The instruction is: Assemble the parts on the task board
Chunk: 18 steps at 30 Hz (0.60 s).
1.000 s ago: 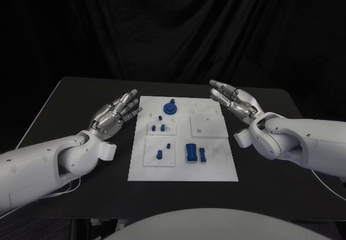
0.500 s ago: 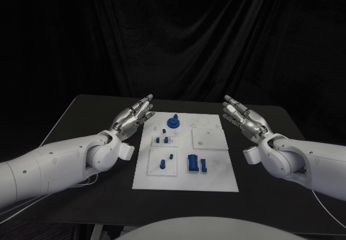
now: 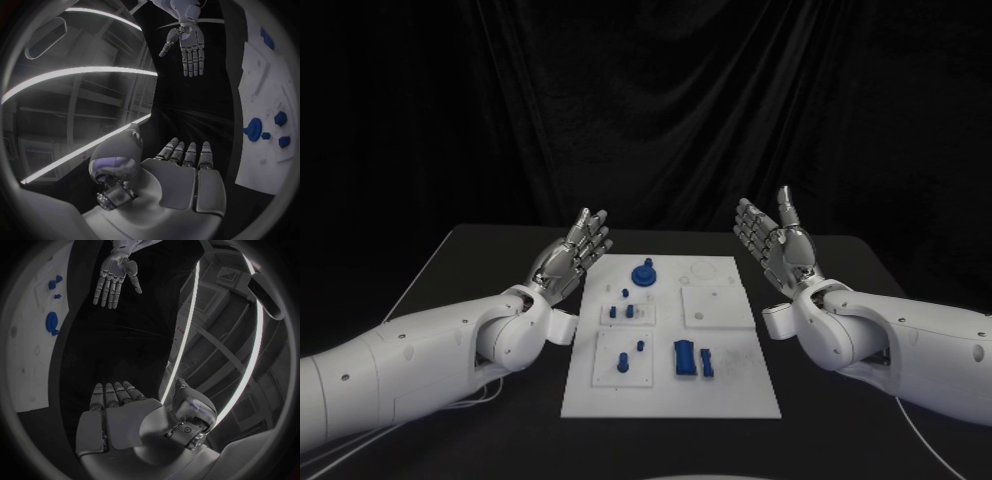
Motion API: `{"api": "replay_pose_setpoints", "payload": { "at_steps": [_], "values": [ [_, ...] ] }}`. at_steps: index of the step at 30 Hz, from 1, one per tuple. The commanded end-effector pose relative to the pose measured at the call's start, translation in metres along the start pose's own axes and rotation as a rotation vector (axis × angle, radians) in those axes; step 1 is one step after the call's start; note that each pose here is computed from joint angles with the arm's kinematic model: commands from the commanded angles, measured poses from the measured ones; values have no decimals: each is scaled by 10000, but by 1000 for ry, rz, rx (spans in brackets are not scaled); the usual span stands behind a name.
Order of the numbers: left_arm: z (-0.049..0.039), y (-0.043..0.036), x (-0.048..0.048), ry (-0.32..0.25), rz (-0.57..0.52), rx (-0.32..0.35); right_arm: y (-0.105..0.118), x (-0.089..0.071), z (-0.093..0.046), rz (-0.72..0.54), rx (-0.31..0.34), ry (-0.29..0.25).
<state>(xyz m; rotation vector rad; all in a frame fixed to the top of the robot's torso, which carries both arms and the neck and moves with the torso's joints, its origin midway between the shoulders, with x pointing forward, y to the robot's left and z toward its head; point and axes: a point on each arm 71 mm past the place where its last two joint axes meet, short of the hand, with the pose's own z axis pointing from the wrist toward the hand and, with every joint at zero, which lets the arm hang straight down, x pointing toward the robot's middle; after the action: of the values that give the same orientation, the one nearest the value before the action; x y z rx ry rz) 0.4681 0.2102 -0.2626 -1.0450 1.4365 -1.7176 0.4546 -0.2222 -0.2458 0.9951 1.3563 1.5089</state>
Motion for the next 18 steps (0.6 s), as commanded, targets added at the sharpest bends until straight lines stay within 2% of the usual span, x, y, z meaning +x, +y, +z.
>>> {"api": "replay_pose_setpoints", "payload": {
  "at_steps": [1, 5, 9, 13, 18],
  "values": [
    [17, -32, 10, -157, 83, -21, 19, 51, 51, -44, 68, -175],
    [41, -112, 79, -241, 112, -23, 107, 160, 123, -35, 76, -241],
    [55, -196, 144, -325, 136, -27, 165, 228, 163, -27, 85, -284],
    [58, -267, 194, -392, 153, -31, 193, 260, 181, -22, 89, -305],
    [56, -328, 235, -449, 166, -36, 196, 263, 182, -22, 89, -306]
  ]
}}
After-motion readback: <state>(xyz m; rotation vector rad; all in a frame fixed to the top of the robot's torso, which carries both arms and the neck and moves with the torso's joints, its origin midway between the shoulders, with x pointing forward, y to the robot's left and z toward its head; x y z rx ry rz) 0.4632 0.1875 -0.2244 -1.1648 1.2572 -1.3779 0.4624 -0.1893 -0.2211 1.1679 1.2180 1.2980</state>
